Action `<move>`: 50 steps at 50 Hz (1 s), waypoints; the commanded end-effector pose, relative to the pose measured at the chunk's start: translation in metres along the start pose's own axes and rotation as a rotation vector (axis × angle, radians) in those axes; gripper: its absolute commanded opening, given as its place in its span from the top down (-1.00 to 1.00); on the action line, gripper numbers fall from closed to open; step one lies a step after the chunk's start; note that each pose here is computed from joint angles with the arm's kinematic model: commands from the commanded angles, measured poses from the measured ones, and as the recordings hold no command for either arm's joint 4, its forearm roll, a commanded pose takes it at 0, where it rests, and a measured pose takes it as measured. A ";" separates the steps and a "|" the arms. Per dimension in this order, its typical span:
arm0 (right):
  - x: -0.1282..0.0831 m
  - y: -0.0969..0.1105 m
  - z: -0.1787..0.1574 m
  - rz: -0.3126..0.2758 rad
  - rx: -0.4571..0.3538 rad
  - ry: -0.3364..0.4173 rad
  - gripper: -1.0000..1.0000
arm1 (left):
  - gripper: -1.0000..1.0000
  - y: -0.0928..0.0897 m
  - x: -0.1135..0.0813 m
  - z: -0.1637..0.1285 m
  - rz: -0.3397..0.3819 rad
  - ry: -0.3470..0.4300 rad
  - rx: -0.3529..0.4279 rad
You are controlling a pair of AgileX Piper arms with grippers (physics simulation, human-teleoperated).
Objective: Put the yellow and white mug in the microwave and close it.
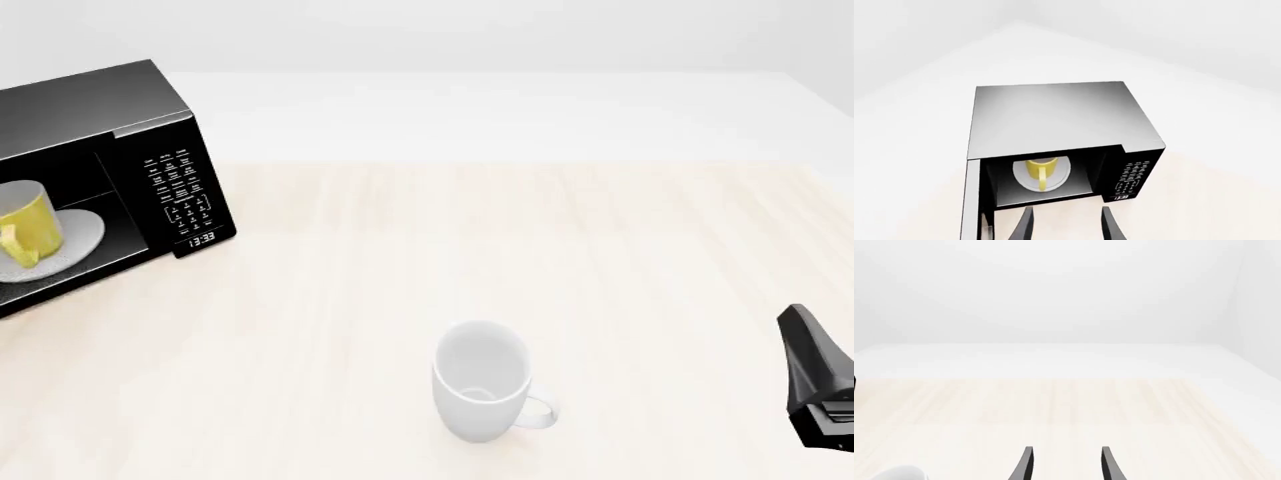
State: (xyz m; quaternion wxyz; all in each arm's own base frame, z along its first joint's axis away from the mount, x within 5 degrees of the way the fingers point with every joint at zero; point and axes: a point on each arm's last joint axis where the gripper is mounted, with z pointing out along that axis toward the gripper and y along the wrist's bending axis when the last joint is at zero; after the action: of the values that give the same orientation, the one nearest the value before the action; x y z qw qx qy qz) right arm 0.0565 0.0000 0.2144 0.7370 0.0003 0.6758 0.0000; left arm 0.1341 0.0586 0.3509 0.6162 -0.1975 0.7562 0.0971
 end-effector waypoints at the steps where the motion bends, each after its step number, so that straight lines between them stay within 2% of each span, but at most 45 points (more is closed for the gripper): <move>1: 0.000 0.000 0.000 0.000 0.000 0.000 -1.00 | -1.00 0.000 -0.031 -0.030 -0.016 -0.032 -0.023; 14: 0.000 0.000 0.000 0.000 0.000 0.000 -1.00 | -1.00 0.008 -0.054 -0.050 -0.039 -0.072 -0.110; 18: 0.000 0.000 0.000 0.000 0.000 0.000 -1.00 | -1.00 0.011 -0.059 -0.053 -0.069 -0.073 -0.149; 19: 0.000 0.000 0.000 0.000 0.000 0.000 -1.00 | -1.00 0.015 -0.061 -0.055 -0.088 -0.079 -0.182; 24: 0.000 0.000 0.000 0.000 0.000 0.000 -1.00 | -1.00 0.015 -0.062 -0.055 -0.098 -0.078 -0.184; 25: 0.000 0.000 0.000 0.000 0.000 0.000 -1.00 | -1.00 0.019 -0.064 -0.054 -0.131 -0.071 -0.218; 36: 0.000 0.000 0.000 0.000 0.000 0.000 -1.00 | -1.00 0.032 -0.065 -0.052 -0.191 -0.072 -0.322; 50: 0.000 0.000 0.000 0.000 0.000 0.000 -1.00 | -1.00 0.041 -0.061 -0.047 -0.233 -0.074 -0.375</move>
State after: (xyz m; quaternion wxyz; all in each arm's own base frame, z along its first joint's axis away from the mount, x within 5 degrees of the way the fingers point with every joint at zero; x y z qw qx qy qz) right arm 0.0565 0.0000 0.2144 0.7370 0.0003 0.6759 0.0001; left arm 0.0861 0.0807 0.4190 0.6088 -0.3644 0.6851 0.1647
